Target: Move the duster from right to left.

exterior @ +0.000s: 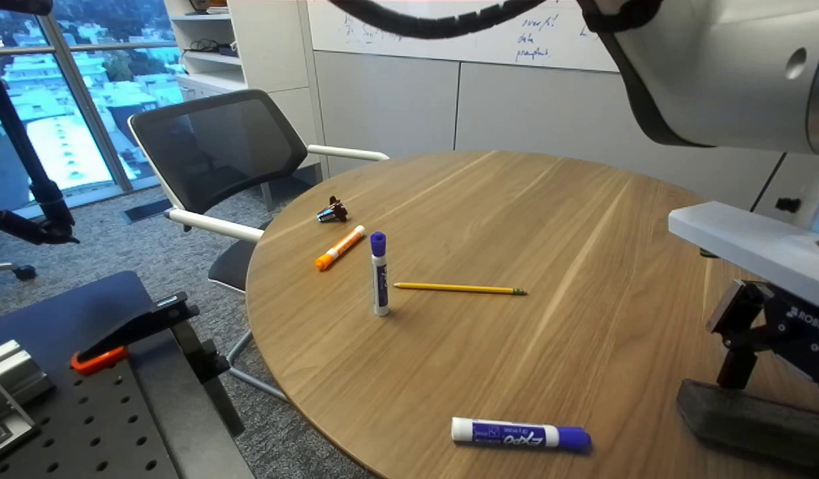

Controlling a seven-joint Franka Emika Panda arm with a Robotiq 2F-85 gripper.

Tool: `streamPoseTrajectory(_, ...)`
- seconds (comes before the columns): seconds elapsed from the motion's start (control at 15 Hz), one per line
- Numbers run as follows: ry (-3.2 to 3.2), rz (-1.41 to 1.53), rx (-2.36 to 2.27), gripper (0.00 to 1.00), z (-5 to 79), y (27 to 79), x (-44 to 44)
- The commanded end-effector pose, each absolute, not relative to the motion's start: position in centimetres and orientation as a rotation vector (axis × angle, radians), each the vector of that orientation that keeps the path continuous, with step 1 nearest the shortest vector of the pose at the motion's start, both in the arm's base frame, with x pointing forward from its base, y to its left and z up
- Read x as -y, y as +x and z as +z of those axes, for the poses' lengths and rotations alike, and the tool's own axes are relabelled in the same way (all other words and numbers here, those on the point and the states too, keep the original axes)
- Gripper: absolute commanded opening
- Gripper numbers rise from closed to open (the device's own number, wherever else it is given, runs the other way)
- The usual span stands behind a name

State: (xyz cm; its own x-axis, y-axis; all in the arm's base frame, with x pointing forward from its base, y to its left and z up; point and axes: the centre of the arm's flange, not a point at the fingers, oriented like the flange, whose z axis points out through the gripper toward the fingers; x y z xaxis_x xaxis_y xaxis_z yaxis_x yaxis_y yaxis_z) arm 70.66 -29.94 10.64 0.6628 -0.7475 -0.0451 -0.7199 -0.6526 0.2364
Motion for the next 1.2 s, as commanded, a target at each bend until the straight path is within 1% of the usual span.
streamPoseTrajectory(0.0, 2.664, -0.178, 1.223, 1.0, 8.0, 77.9, 31.6)
streamPoseTrajectory(0.27, 2.645, -0.192, 1.216, 1.0, 4.6, 78.5, 30.4)
streamPoseTrajectory(0.33, 2.643, -0.191, 1.217, 0.86, 4.1, 78.6, 30.4)
streamPoseTrajectory(0.4, 2.643, -0.184, 1.216, 0.73, 3.9, 78.7, 30.4)
streamPoseTrajectory(0.53, 2.641, -0.182, 1.213, 0.69, 4.7, 78.9, 30.6)
streamPoseTrajectory(0.6, 2.643, -0.172, 1.208, 0.5, 5.5, 78.4, 30.3)
streamPoseTrajectory(0.67, 2.648, -0.163, 1.211, 0.44, 6.0, 78.3, 30.2)
streamPoseTrajectory(0.73, 2.655, -0.151, 1.2, 0.34, 7.0, 77.8, 29.9)
streamPoseTrajectory(0.87, 2.68, -0.108, 1.168, 0.21, 9.4, 76.6, 28.4)
streamPoseTrajectory(0.93, 2.691, -0.089, 1.147, 0.12, 10.3, 76.5, 27.6)
streamPoseTrajectory(1.0, 2.705, -0.054, 1.125, 0.05, 11.4, 76.2, 26.2)
streamPoseTrajectory(1.13, 2.745, 0.003, 1.07, 0.07, 13.5, 75.8, 23.2)
